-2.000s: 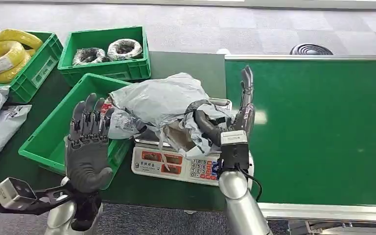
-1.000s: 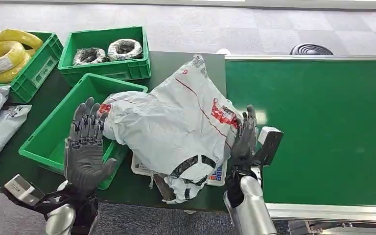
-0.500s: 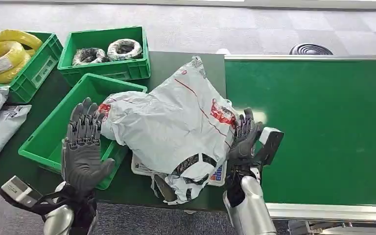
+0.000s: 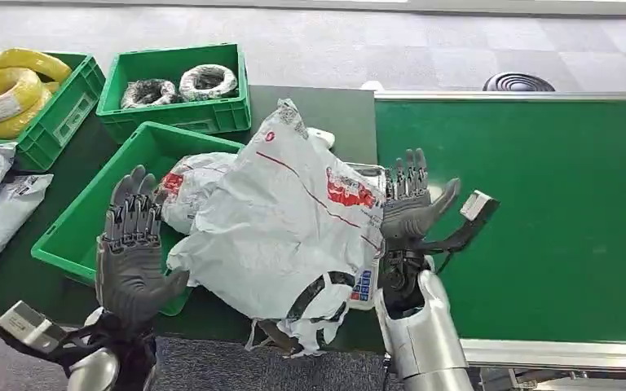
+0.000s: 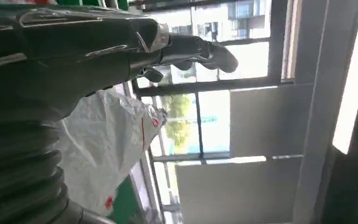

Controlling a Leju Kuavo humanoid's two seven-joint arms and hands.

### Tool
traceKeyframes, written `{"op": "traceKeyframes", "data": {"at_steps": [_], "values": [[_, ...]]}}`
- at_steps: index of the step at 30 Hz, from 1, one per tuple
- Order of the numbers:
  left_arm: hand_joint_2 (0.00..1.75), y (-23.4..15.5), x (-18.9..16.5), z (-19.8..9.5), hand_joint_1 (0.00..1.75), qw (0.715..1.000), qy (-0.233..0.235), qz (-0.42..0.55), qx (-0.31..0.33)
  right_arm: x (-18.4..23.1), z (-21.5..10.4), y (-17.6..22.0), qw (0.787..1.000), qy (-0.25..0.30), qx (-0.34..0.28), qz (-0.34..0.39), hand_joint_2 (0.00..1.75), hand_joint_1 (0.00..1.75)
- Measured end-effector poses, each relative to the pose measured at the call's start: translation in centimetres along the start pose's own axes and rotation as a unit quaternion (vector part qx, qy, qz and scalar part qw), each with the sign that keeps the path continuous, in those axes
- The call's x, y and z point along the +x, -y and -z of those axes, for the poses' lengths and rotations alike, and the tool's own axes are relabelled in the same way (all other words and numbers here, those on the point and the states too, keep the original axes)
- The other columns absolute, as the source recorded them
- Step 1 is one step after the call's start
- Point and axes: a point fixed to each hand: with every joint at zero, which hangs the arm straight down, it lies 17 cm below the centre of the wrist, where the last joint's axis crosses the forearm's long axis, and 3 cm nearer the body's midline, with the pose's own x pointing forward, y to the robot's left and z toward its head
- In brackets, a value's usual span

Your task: Moved the parcel from conveyor to table for the left to box.

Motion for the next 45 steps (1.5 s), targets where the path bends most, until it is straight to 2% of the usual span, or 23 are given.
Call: {"op": "traceKeyframes", "data": {"at_steps": [1, 2, 5, 9, 14, 22, 26, 29, 32, 37, 43, 45], "values": [[1.75, 0.0, -0.2, 0.0, 0.00, 1.000, -0.002, 0.026, -0.002, 3.1, -0.2, 0.2, 0.995, 0.068, -0.009, -0.070, 0.00, 0.00], [1.75, 0.0, -0.3, 0.0, 0.00, 0.999, -0.002, 0.040, -0.003, 6.7, -0.6, -0.3, 0.981, 0.137, -0.012, -0.136, 0.00, 0.00], [1.75, 0.0, -0.2, 0.1, 0.00, 0.999, -0.001, 0.045, -0.002, 13.7, -2.3, -1.6, 0.939, 0.255, -0.029, -0.228, 0.00, 0.00], [1.75, 0.2, -0.2, 0.3, 0.00, 0.999, 0.001, 0.042, -0.005, 19.9, -5.8, -2.0, 0.892, 0.354, -0.064, -0.273, 0.00, 0.00], [1.75, 0.4, -0.2, 0.7, 0.00, 0.999, 0.006, 0.037, -0.010, 23.5, -8.7, -2.8, 0.854, 0.420, -0.075, -0.297, 0.00, 0.00], [1.75, 0.6, -0.3, 1.2, 0.00, 0.999, 0.011, 0.032, -0.015, 27.0, -11.1, -4.6, 0.807, 0.480, -0.077, -0.335, 0.00, 0.00], [1.75, 0.7, -0.3, 1.4, 0.00, 0.999, 0.013, 0.029, -0.015, 28.0, -11.7, -4.9, 0.795, 0.492, -0.085, -0.345, 0.00, 0.00], [1.75, 0.6, -0.3, 1.5, 0.00, 0.999, 0.014, 0.032, -0.011, 29.0, -12.3, -5.3, 0.770, 0.509, -0.091, -0.375, 0.00, 0.00], [1.75, 0.2, -0.6, 1.6, 0.00, 0.999, 0.007, 0.041, -0.004, 30.6, -12.8, -3.9, 0.746, 0.519, -0.118, -0.399, 0.00, 0.00], [1.75, -0.6, -1.6, 1.5, 0.00, 0.998, -0.007, 0.057, 0.012, 30.6, -13.0, -1.9, 0.740, 0.506, -0.138, -0.421, 0.00, 0.00], [1.75, -0.7, -1.8, 1.4, 0.00, 0.998, -0.009, 0.059, 0.014, 30.5, -13.0, -1.7, 0.740, 0.503, -0.139, -0.424, 0.00, 0.00], [1.75, -1.2, -3.2, 0.8, 0.00, 0.993, -0.024, 0.116, 0.013, 30.0, -12.8, -0.3, 0.741, 0.490, -0.148, -0.436, 0.00, 0.00]]}}
